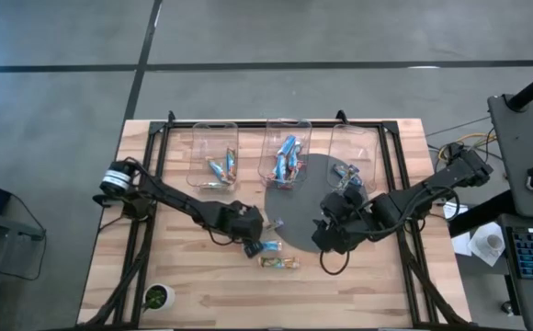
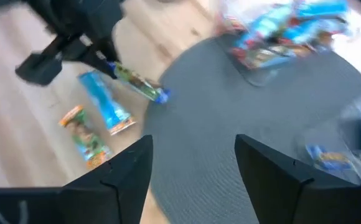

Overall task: Pick and place Granola Bars by type
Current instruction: Put the blue granola bar into the right transparent bin

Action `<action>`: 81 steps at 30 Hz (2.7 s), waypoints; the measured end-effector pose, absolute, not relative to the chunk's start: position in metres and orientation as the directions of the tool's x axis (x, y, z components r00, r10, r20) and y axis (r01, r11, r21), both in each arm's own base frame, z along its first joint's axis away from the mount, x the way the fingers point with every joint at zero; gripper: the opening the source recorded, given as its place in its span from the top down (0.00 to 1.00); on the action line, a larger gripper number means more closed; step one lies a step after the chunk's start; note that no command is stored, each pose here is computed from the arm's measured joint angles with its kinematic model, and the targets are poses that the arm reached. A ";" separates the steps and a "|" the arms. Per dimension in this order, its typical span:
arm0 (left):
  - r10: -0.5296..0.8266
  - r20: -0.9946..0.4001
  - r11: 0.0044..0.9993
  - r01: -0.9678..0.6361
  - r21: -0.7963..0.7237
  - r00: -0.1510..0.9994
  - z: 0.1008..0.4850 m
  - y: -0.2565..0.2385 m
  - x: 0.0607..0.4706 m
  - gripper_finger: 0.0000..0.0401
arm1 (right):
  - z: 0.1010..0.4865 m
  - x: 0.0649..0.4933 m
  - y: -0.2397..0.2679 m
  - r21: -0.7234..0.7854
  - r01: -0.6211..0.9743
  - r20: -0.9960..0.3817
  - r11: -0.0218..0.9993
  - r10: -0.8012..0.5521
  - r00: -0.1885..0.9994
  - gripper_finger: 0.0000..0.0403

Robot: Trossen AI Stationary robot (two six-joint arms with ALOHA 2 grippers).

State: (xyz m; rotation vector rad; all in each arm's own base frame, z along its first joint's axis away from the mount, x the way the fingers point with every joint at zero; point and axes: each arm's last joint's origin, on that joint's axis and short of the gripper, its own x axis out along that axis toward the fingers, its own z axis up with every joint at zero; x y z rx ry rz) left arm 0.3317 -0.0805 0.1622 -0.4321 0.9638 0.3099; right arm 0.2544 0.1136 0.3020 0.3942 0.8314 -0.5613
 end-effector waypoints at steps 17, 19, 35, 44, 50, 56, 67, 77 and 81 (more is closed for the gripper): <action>-0.408 -0.328 0.737 0.095 -0.669 0.852 0.283 -0.084 0.328 0.93 | 0.332 0.270 0.128 -0.065 0.063 -0.678 0.996 -0.091 0.729 0.57; -0.412 -0.268 0.723 0.133 -0.678 0.871 0.292 -0.082 0.327 0.93 | 0.336 0.269 0.128 -0.065 0.057 -0.670 0.996 -0.086 0.737 0.57; -0.331 -0.379 0.754 0.001 -0.657 0.864 0.282 -0.073 0.322 0.93 | 0.348 0.253 0.121 -0.081 0.086 -0.667 0.993 -0.118 0.735 0.47; -0.334 -0.269 0.748 0.081 -0.658 0.903 0.292 -0.071 0.326 0.93 | 0.358 0.248 0.118 -0.062 0.080 -0.631 0.995 -0.101 0.770 0.29; -0.334 -0.231 0.742 0.104 -0.662 0.914 0.296 -0.071 0.328 0.93 | 0.349 0.258 0.123 -0.099 0.053 -0.638 0.994 -0.105 0.763 0.21; -0.340 -0.222 0.726 0.105 -0.679 0.914 0.297 -0.072 0.328 0.94 | 0.350 0.259 0.121 -0.141 0.069 -0.622 0.988 -0.143 0.770 0.19; -0.359 -0.210 0.718 0.125 -0.685 0.909 0.297 -0.075 0.328 0.94 | 0.346 0.269 0.124 -0.178 0.039 -0.604 0.983 -0.141 0.784 0.21; -0.355 -0.185 0.713 0.137 -0.687 0.917 0.298 -0.074 0.330 0.94 | 0.342 0.286 0.110 -0.112 0.001 -0.621 0.994 -0.071 0.780 0.26; -0.345 -0.193 0.717 0.125 -0.686 0.918 0.297 -0.074 0.330 0.94 | 0.337 0.293 0.107 -0.090 -0.017 -0.641 0.996 -0.045 0.766 0.29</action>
